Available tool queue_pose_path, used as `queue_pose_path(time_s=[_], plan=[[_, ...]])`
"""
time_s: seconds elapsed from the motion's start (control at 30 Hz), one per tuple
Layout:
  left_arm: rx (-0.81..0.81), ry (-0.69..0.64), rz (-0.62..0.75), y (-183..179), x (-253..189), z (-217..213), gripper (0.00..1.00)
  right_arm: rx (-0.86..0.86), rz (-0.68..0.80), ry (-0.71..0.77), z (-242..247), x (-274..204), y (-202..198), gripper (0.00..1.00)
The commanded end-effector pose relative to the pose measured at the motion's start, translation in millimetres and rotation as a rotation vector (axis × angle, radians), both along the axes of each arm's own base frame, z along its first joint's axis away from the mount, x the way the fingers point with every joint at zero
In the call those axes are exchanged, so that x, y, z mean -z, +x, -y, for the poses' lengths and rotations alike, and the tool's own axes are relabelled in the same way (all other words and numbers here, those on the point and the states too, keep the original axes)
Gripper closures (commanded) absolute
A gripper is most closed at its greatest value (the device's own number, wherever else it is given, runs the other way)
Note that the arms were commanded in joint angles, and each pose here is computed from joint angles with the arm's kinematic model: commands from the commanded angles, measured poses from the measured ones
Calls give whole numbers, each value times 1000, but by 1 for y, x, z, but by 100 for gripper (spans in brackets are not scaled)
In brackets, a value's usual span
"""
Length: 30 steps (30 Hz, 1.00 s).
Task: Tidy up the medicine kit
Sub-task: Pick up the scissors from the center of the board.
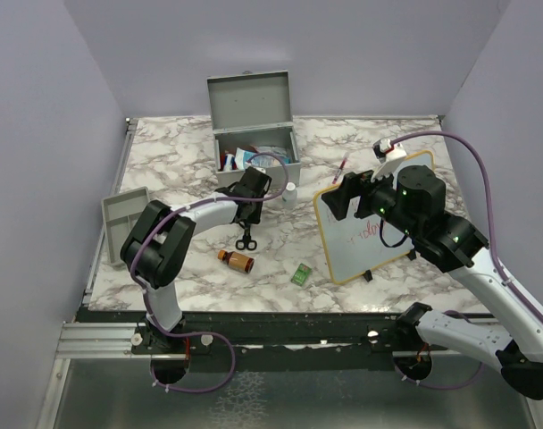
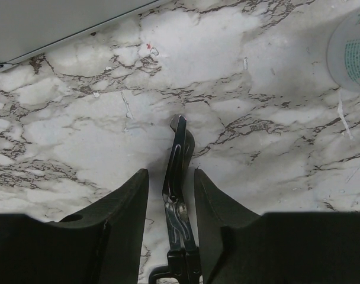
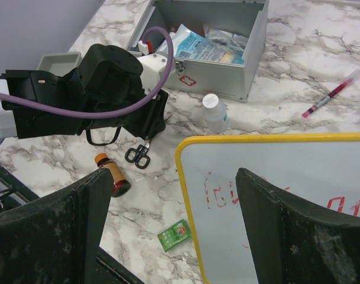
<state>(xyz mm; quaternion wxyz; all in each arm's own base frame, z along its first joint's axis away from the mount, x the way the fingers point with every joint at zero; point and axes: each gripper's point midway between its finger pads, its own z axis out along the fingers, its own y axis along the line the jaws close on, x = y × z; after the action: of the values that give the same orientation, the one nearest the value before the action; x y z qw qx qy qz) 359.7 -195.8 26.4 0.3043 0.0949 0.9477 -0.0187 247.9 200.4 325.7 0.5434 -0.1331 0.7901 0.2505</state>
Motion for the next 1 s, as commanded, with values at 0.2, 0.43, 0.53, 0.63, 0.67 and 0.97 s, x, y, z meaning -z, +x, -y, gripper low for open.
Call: queue_pose_path(time_s=[0.2, 0.43, 0.53, 0.63, 0.67, 0.97], plan=[[74, -46, -54, 1, 11, 15, 82, 4, -24, -6, 0, 1, -1, 10], [95, -79, -55, -1, 5, 21, 100, -20, -35, 15, -7, 3, -2, 10], [88, -99, -45, 0, -2, 23, 100, -31, -59, 43, -11, 7, -4, 11], [80, -122, -47, -3, -6, 25, 100, -41, -78, 71, -16, 11, -7, 12], [77, -131, -49, -4, -6, 26, 100, -43, -86, 77, -17, 12, -7, 12], [58, -187, -56, -9, -13, 31, 100, -133, -171, 108, -36, 23, -17, 12]])
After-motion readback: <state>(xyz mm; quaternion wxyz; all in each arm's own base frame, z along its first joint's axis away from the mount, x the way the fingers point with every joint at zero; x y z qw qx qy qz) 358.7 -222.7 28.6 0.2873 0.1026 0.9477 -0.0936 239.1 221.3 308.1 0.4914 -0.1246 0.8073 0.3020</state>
